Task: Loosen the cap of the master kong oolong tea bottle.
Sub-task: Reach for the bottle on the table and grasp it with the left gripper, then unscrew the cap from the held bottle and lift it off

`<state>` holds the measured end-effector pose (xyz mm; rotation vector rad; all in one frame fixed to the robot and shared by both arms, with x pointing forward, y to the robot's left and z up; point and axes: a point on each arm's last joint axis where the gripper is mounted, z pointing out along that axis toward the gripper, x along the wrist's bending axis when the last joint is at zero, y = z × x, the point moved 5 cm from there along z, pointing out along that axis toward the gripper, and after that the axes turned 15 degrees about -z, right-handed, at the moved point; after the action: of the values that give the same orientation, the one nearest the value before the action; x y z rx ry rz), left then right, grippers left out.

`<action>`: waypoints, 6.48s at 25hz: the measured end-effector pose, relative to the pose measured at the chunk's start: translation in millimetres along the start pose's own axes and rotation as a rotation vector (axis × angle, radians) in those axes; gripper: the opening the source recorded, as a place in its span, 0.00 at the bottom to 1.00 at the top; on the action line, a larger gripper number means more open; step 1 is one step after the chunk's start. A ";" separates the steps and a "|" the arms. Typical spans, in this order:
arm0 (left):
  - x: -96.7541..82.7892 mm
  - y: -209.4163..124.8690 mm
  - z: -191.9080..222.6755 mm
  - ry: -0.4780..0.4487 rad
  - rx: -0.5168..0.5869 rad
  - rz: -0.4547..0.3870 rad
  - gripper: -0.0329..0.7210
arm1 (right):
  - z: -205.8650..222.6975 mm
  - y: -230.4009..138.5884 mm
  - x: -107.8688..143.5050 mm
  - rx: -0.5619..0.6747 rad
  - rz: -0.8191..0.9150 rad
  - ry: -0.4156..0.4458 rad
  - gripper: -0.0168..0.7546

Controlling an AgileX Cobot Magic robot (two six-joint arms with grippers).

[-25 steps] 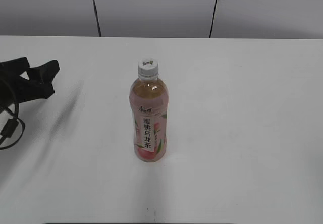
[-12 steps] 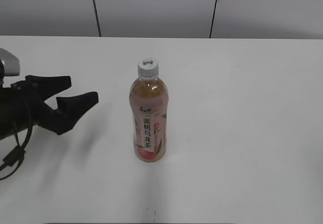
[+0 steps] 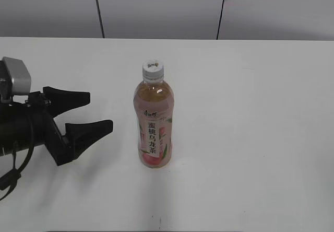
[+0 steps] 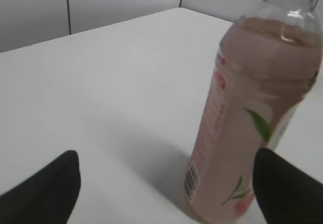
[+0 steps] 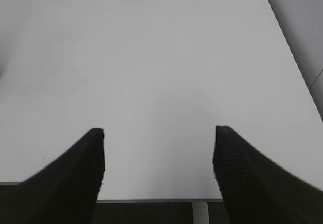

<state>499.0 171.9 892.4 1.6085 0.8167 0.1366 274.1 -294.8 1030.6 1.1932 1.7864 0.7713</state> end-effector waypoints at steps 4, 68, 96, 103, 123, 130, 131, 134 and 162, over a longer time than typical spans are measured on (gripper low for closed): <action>-3.9 0.8 3.6 -0.021 0.004 0.013 0.86 | 0.0 0.0 0.0 0.000 0.000 0.000 0.68; -48.2 16.2 103.4 -0.279 -0.026 0.112 0.63 | 0.0 0.0 0.0 0.000 0.000 0.000 0.68; -48.5 16.5 103.4 -0.281 -0.029 0.112 0.63 | 134.5 196.3 23.4 0.230 -0.282 0.707 0.61; -48.5 16.5 103.4 -0.281 -0.029 0.112 0.63 | 184.2 274.7 84.9 0.213 -0.360 0.773 0.48; -48.5 16.5 103.4 -0.281 -0.029 0.112 0.63 | 196.4 255.7 223.1 0.464 -0.309 0.704 0.49; -48.6 16.4 103.3 -0.282 -0.028 0.112 0.63 | 206.8 251.2 222.1 0.477 -0.332 0.666 0.59; -48.6 16.4 103.3 -0.282 -0.028 0.112 0.63 | 209.3 249.0 224.0 0.485 -0.335 0.666 0.59; -48.6 16.4 103.3 -0.282 -0.028 0.112 0.63 | 219.3 240.3 231.3 0.519 -0.344 0.663 0.59; -48.8 16.5 103.3 -0.283 -0.029 0.112 0.63 | 238.9 215.6 231.1 0.632 -0.289 0.686 0.55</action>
<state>523.7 59.4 901.0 1.6025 0.5044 -0.0006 529.5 7.9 1029.8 1.0665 2.8484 0.4745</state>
